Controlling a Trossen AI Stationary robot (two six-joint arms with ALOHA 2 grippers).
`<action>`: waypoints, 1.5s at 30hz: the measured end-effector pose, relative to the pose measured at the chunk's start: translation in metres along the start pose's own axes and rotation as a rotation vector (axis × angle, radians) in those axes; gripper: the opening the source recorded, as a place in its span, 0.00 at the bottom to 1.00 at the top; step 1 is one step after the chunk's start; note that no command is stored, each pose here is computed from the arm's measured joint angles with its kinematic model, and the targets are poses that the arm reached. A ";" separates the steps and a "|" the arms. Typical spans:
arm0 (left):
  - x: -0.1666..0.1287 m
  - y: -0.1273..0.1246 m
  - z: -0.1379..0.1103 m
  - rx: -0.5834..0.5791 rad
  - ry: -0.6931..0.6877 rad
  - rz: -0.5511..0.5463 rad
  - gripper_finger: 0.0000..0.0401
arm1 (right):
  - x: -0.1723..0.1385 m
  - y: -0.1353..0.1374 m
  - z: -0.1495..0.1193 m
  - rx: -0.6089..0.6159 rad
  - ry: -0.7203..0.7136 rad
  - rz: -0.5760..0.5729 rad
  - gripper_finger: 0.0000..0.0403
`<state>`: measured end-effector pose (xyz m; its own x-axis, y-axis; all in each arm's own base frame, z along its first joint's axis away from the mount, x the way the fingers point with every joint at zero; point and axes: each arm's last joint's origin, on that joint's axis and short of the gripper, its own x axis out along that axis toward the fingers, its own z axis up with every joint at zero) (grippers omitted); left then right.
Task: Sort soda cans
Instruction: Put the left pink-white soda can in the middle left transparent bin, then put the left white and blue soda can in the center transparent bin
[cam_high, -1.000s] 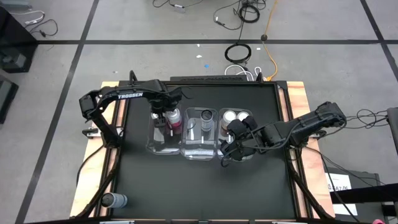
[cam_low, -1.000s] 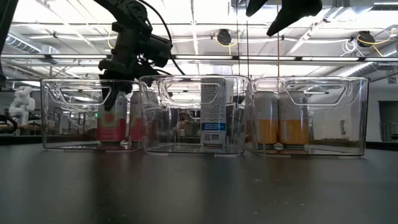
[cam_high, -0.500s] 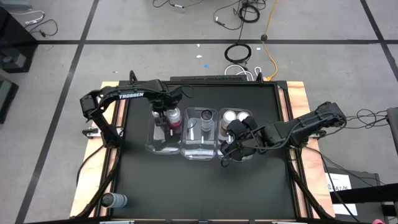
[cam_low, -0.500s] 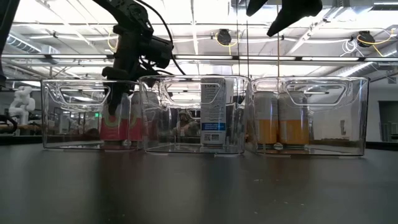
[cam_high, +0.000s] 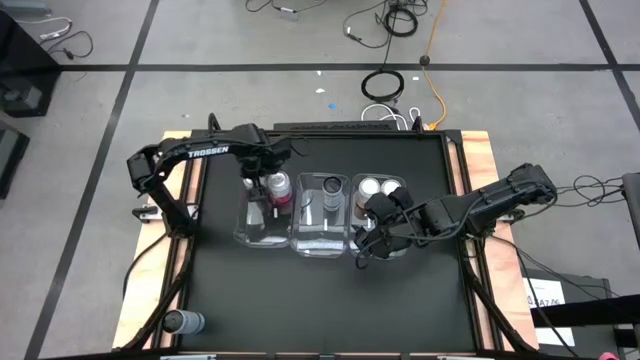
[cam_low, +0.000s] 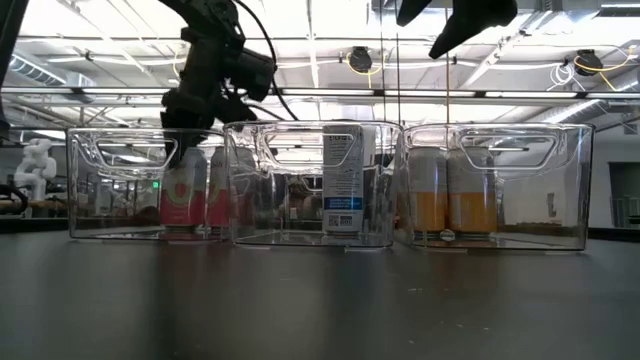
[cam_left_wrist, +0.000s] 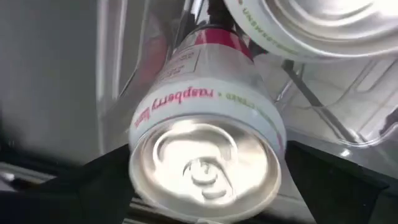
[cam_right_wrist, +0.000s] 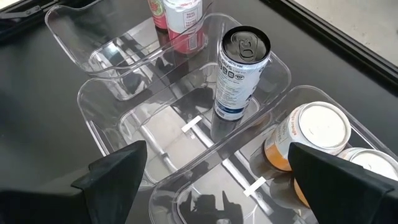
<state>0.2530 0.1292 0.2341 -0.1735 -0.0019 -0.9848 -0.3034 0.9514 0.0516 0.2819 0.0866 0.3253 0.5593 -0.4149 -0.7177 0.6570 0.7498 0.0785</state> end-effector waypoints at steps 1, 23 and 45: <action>-0.004 0.000 -0.001 -0.013 -0.004 0.001 0.99 | 0.000 0.000 0.000 -0.006 0.000 0.000 0.95; -0.108 -0.054 -0.132 -0.660 -0.397 -0.161 0.99 | 0.000 -0.002 -0.001 -0.064 0.011 -0.015 0.95; -0.067 -0.258 -0.203 -0.772 -0.190 -0.276 0.99 | -0.002 -0.001 -0.005 -0.102 0.048 -0.003 0.95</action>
<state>0.1527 -0.1788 0.3206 0.1413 -0.0861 -0.9862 -0.8792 0.4469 -0.1650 0.2775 0.0890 0.3230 0.5309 -0.3944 -0.7501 0.6025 0.7981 0.0068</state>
